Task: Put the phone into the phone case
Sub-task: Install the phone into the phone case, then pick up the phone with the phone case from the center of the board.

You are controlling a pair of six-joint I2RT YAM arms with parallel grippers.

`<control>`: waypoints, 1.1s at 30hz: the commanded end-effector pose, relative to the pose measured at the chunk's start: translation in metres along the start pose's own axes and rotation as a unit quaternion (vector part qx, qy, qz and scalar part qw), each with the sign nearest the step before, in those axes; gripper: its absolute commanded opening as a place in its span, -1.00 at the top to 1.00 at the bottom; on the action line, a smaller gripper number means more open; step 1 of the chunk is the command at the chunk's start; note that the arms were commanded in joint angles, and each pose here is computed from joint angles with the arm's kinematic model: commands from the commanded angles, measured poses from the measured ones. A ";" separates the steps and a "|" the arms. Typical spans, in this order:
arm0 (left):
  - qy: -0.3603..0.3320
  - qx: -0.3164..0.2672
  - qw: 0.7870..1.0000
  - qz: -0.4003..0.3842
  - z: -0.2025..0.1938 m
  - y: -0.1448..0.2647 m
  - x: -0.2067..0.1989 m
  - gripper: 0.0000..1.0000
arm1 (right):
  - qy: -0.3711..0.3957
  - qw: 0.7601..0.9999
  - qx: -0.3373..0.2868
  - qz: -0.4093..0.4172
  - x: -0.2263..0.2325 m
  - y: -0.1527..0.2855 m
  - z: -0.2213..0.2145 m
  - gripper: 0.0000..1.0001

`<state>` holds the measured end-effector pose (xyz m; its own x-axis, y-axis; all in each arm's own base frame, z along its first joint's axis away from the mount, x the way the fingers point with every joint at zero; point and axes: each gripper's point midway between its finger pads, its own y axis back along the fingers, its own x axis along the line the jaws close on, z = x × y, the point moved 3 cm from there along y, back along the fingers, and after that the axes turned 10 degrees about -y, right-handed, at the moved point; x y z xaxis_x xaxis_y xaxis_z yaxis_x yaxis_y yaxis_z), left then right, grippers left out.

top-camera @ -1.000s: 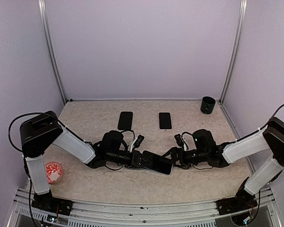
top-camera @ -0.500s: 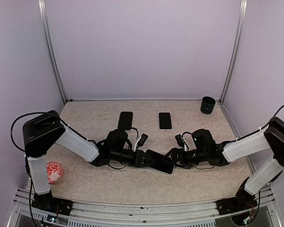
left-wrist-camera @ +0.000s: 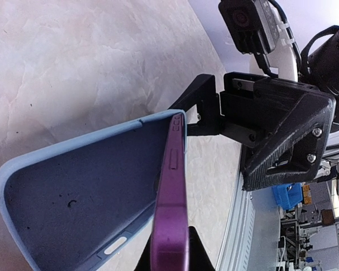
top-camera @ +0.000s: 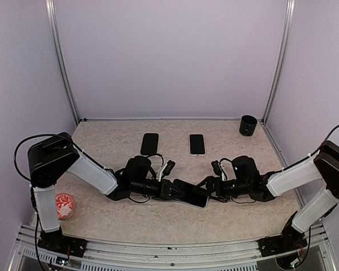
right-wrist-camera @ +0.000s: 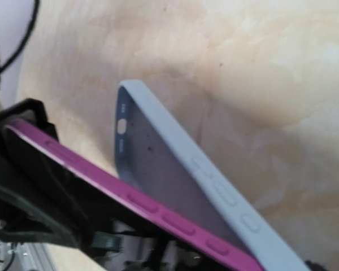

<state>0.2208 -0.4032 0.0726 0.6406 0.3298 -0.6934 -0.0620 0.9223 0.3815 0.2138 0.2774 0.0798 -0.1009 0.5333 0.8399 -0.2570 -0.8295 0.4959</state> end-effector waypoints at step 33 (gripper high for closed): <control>0.020 -0.036 0.998 0.042 0.003 0.007 0.031 1.00 | 0.106 0.960 0.077 0.248 0.091 0.024 -0.030 0.54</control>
<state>0.2131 -0.3915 0.0670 0.6166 0.2581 -0.7438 0.0062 0.9431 0.3324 0.2038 0.2731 0.0584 -0.0437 0.4785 0.8770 -0.2299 -0.8591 0.4573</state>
